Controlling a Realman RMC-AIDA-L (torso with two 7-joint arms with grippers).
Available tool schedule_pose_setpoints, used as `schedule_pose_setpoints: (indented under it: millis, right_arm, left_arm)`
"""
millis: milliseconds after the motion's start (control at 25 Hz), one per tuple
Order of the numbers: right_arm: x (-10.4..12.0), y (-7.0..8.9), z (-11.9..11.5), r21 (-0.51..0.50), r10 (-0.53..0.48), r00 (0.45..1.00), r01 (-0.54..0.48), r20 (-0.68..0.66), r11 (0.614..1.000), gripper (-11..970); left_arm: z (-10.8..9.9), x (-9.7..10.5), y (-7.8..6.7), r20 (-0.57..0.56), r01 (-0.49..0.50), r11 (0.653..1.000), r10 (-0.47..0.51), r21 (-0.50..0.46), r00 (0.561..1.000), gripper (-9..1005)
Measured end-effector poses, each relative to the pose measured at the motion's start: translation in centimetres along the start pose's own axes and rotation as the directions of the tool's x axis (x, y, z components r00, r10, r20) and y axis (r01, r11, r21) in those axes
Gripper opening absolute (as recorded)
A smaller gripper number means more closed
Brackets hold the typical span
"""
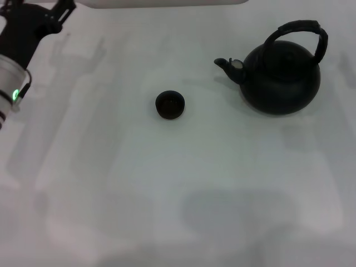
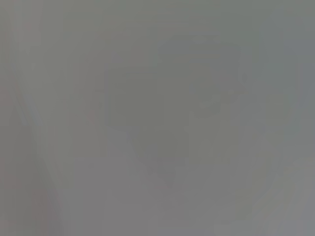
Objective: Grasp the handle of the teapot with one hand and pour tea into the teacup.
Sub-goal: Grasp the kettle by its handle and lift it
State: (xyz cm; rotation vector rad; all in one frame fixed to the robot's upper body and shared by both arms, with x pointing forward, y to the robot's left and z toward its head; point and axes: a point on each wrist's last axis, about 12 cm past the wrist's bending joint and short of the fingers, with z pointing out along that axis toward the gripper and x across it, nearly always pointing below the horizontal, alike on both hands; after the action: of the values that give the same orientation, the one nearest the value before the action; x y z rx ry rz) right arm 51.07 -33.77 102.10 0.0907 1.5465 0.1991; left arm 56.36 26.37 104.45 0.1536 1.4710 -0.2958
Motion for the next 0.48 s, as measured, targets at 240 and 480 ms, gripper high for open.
schedule_pose_setpoints:
  millis: [240,480]
  right_arm:
    - [-0.2,0.5,-0.7,-0.19,0.013,0.999,-0.022,-0.051,0.982,871]
    - [-0.7,-0.1,-3.0,-0.291,0.07,0.997,-0.08,-0.044,0.953,867]
  left_arm:
    - [-1.2,0.4,-0.4,0.025,-0.025,0.998,0.027,-0.054,0.999,888]
    - [-1.9,0.8,0.1,0.01,-0.024,0.997,0.025,-0.074,1.0,887]
